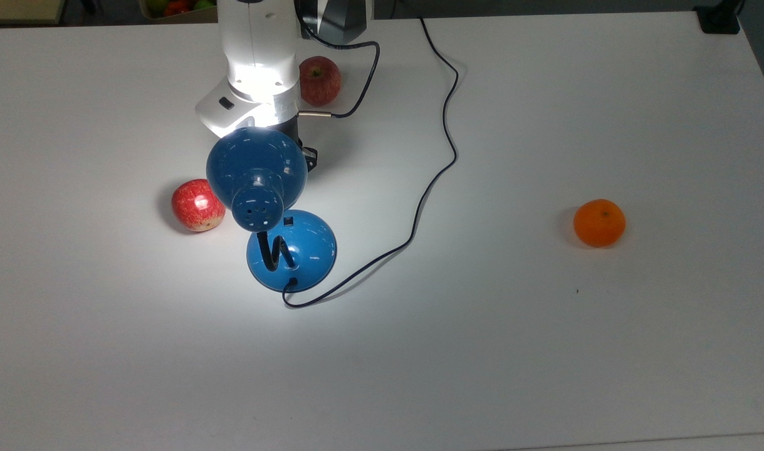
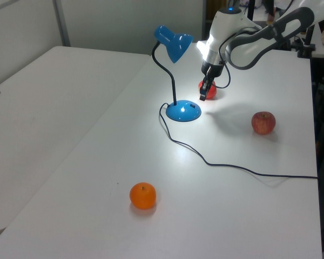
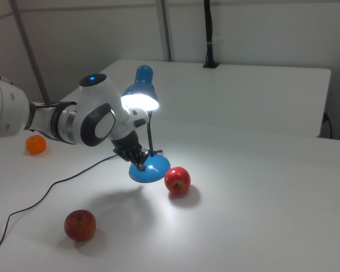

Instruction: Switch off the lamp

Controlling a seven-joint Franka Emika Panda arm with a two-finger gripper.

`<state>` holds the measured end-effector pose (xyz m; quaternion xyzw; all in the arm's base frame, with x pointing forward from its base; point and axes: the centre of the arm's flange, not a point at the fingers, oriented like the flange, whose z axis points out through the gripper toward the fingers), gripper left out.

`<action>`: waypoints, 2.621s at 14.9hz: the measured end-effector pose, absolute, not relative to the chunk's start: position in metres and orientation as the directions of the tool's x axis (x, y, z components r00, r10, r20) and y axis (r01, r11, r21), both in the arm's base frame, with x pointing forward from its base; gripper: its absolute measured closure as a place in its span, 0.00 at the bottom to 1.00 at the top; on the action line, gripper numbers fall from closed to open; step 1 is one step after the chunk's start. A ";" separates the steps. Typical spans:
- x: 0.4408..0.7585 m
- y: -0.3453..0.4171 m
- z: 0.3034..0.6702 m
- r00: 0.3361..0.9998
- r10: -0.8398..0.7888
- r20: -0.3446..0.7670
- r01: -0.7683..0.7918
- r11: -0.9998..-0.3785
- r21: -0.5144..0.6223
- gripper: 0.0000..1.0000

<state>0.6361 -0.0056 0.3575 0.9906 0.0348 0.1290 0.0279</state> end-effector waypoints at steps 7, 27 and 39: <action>0.645 -0.002 0.344 0.943 0.084 0.321 0.068 -0.996 0.062 0.99; 0.645 0.000 0.329 0.949 0.093 0.300 0.077 -0.995 0.065 0.99; 0.609 0.008 0.378 0.994 0.112 0.013 0.110 -0.989 0.099 0.99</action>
